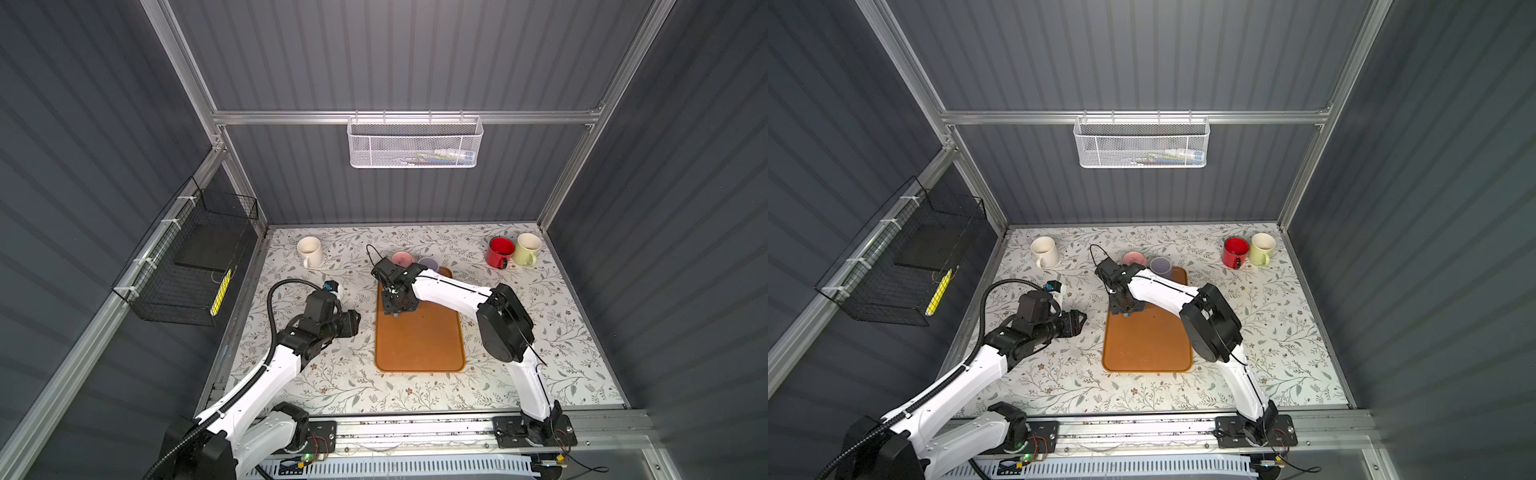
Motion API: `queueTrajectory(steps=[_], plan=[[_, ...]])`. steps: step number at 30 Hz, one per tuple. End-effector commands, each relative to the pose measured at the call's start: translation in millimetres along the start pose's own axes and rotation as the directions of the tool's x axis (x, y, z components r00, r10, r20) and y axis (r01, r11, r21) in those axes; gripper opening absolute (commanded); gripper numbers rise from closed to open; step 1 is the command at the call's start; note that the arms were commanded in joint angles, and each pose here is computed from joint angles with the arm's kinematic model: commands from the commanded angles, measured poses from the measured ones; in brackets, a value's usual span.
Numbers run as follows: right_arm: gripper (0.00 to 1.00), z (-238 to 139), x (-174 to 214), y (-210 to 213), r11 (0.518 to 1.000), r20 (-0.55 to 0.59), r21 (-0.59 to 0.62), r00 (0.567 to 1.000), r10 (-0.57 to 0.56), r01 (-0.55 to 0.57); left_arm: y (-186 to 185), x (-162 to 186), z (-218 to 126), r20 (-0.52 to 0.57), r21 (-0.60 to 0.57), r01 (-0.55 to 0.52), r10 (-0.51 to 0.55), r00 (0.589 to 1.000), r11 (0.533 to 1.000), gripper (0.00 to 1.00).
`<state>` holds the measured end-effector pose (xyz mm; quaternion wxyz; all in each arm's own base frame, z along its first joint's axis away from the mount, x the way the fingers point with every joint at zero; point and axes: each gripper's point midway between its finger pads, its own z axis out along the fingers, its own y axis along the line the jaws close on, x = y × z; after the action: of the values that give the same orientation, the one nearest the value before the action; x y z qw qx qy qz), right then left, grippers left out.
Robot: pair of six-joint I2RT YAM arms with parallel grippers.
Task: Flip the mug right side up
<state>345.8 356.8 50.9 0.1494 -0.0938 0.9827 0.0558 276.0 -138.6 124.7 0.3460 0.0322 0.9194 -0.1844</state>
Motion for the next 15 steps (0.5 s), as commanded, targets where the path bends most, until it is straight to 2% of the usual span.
queueTrajectory(steps=[1, 15], plan=[[0.54, 9.9, 7.0, -6.0, 0.999, -0.023, 0.030, 1.000, 0.017, -0.016, -3.0, -8.8, -4.7, 0.015, 0.006, -0.015, 0.015, 1.000, 1.000, 0.64], [0.45, 19.8, 10.4, -4.9, 0.999, -0.036, 0.028, 0.999, 0.021, -0.020, -2.7, -8.7, -5.5, 0.016, 0.005, -0.015, 0.015, 1.000, 1.000, 0.64]])
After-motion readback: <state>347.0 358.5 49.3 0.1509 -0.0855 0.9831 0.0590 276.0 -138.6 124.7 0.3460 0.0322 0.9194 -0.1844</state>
